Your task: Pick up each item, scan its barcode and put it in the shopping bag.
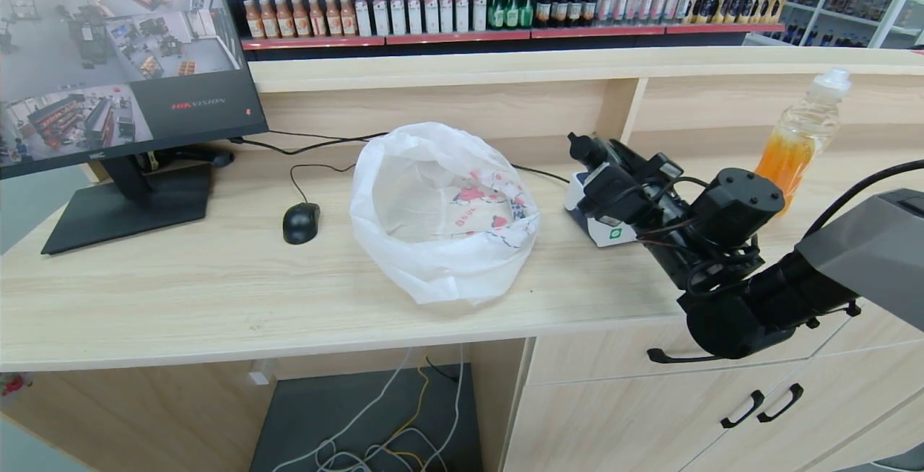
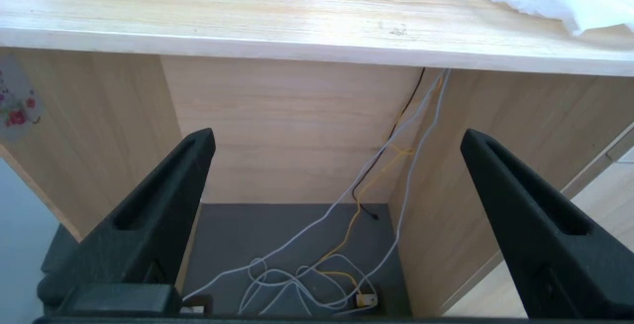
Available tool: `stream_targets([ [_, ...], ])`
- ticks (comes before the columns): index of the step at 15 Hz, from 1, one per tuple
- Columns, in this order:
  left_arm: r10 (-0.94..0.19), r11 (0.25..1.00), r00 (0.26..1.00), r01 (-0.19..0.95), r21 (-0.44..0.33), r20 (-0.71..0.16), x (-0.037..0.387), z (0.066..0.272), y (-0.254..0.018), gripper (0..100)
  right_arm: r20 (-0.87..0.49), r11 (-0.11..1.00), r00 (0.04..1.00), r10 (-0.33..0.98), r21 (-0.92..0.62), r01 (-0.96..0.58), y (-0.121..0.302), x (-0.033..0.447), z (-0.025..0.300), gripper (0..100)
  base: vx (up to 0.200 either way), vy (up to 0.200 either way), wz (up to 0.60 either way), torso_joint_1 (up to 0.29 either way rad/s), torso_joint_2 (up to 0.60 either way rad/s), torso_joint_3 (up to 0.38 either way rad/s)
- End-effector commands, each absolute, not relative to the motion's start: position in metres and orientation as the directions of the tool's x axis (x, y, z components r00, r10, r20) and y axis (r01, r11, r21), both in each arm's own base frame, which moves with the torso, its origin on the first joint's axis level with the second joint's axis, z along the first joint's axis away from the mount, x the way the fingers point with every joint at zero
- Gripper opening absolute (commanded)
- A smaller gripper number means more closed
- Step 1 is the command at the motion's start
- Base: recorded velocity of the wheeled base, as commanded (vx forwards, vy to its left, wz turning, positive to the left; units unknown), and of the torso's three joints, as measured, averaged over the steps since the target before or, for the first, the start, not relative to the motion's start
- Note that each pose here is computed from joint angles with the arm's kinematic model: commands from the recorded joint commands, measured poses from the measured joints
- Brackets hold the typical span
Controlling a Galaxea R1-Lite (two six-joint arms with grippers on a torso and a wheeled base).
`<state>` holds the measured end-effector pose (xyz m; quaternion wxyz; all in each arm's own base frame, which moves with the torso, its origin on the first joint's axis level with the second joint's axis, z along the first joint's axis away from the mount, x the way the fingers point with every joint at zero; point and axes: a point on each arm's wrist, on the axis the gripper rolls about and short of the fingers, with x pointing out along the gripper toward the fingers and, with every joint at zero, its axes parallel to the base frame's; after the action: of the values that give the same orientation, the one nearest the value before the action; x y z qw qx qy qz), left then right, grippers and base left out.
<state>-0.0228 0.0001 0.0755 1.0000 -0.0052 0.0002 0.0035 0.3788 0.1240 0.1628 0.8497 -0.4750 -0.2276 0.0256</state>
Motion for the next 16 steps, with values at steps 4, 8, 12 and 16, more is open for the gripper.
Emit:
stream_targets([
  [4, 0.008, 1.0, 1.0, -0.008, -0.011, 0.0, -0.0228, 0.0755, 0.0001, 100, 0.351, 0.535, 0.897, 0.267, -0.829, 0.165, 0.1158, 0.38, 0.1574, 0, 0.0, 0.0, 0.0, 0.0, 0.0, 0.0],
  [8, 0.008, 1.0, 1.0, -0.008, -0.011, 0.0, -0.0228, 0.0755, 0.0001, 100, 0.356, 0.537, 0.896, 0.267, -0.826, 0.168, 0.1161, 0.3792, 0.1567, 0, 0.0, 0.0, 0.0, 0.0, 0.0, 0.0],
  [12, 0.008, 1.0, 1.0, -0.008, -0.011, 0.0, -0.0228, 0.0755, 0.0001, 100, 0.36, 0.54, 0.894, 0.266, -0.824, 0.171, 0.1175, 0.378, 0.1558, 0, 0.0, 0.0, 0.0, 0.0, 0.0, 0.0],
  [16, 0.008, 1.0, 1.0, -0.008, -0.011, 0.0, -0.0228, 0.0755, 0.0001, 100, 0.378, 0.571, 0.887, 0.265, -0.803, 0.172, 0.1175, 0.3779, 0.1617, 0, 0.0, 0.0, 0.0, 0.0, 0.0, 0.0],
])
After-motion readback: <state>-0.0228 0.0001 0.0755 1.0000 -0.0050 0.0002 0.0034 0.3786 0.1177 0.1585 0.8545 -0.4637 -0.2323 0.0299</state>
